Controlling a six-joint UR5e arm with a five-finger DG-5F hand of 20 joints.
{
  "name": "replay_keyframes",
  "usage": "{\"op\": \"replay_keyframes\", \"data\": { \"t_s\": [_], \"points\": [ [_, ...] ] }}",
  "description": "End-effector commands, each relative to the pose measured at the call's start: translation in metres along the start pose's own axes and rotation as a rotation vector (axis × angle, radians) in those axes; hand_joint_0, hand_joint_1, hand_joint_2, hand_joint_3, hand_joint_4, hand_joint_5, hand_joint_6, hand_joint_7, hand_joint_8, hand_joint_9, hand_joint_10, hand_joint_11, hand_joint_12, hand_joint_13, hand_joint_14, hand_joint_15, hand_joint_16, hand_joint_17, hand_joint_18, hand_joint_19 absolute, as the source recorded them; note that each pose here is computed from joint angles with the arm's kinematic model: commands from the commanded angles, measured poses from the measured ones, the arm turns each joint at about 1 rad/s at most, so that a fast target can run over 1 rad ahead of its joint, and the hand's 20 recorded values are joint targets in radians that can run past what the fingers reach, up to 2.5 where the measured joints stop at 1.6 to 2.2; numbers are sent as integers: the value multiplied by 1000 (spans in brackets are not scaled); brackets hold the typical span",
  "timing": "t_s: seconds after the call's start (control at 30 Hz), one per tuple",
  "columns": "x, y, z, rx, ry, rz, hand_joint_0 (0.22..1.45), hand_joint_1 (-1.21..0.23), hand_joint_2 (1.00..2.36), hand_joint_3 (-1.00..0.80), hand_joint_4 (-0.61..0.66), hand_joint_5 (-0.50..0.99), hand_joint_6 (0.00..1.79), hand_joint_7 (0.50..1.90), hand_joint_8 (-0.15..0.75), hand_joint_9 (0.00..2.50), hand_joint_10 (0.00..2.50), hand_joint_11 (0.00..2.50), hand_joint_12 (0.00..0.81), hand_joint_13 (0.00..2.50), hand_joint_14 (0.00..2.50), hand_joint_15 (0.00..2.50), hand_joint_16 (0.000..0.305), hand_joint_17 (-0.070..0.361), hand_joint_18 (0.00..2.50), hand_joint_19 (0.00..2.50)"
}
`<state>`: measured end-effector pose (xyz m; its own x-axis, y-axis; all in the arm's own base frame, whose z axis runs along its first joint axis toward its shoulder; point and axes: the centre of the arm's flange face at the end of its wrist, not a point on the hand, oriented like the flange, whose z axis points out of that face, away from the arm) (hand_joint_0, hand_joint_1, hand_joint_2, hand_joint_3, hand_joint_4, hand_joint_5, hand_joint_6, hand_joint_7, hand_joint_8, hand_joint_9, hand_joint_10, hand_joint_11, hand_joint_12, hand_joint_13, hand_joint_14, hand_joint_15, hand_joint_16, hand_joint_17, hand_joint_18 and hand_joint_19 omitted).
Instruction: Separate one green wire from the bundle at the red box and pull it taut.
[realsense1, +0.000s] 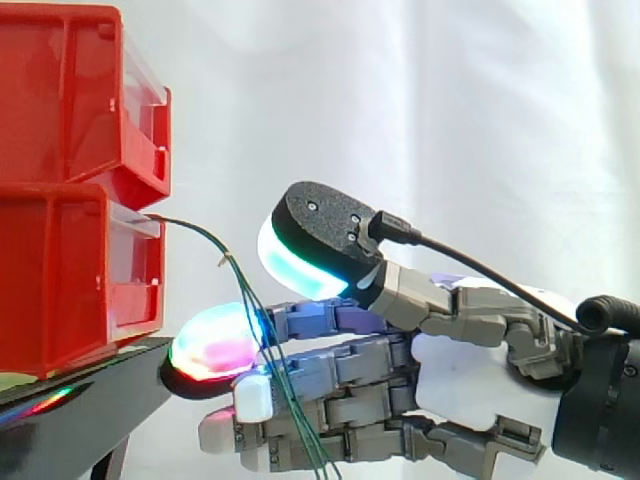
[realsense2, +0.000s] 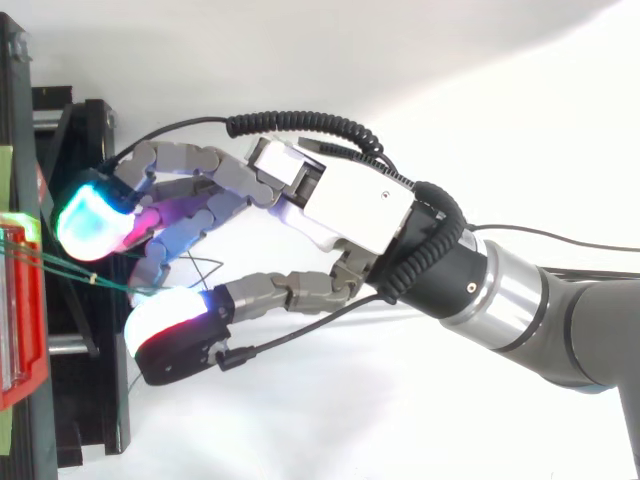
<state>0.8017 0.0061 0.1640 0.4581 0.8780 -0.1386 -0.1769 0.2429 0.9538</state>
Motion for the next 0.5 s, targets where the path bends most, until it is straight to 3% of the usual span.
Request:
{"op": "replay_keyframes", "data": {
  "t_s": [0.0, 0.17, 0.47],
  "points": [
    [2, 3, 1, -15, 10, 3, 491, -689, 1000, -500, 321, -117, 503, 998, 279, 1143, 18, 618, 376, 843, 11, 315, 61, 138, 680, 168],
    [4, 3, 0, -12, 23, 15, 505, -696, 1000, -500, 313, -114, 503, 1016, 276, 1170, 16, 665, 375, 867, 14, 334, 59, 134, 701, 191],
    [1, -3, -4, 30, 53, 57, 535, -709, 1000, -500, 292, -108, 503, 1075, 266, 1188, 20, 702, 365, 889, 13, 357, 57, 128, 719, 221]
  ]
}}
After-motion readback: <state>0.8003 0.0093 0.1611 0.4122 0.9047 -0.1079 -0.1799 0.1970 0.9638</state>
